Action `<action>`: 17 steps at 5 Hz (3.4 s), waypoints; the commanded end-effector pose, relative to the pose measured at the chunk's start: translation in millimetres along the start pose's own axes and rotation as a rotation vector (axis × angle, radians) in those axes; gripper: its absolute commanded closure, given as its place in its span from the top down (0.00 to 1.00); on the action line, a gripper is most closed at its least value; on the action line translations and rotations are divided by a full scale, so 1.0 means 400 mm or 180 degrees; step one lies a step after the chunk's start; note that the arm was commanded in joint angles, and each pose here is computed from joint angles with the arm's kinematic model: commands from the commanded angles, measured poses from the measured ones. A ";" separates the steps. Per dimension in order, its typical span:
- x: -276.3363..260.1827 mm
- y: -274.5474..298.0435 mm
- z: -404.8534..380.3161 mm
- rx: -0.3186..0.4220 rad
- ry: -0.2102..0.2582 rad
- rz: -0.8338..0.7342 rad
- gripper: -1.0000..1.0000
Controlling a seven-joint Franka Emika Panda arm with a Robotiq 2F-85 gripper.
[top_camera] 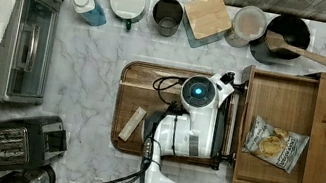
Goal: Close the drawer.
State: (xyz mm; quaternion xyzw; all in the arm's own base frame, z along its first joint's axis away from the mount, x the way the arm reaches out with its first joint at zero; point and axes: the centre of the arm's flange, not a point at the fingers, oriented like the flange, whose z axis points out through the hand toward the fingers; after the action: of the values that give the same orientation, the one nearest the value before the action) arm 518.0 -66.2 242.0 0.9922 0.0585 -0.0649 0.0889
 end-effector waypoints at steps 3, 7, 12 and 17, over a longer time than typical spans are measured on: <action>-0.018 0.743 -0.087 0.0094 0.0413 0.0450 0.00; -0.205 0.943 -0.061 -0.0440 0.0490 0.0791 0.00; -0.198 0.967 -0.029 -0.0391 0.0588 0.0595 0.00; -0.198 0.967 -0.029 -0.0391 0.0588 0.0597 0.00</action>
State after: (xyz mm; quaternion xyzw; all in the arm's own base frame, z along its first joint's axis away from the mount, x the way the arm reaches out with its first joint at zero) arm 537.7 -321.5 248.5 0.9966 0.0419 -0.0253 0.0665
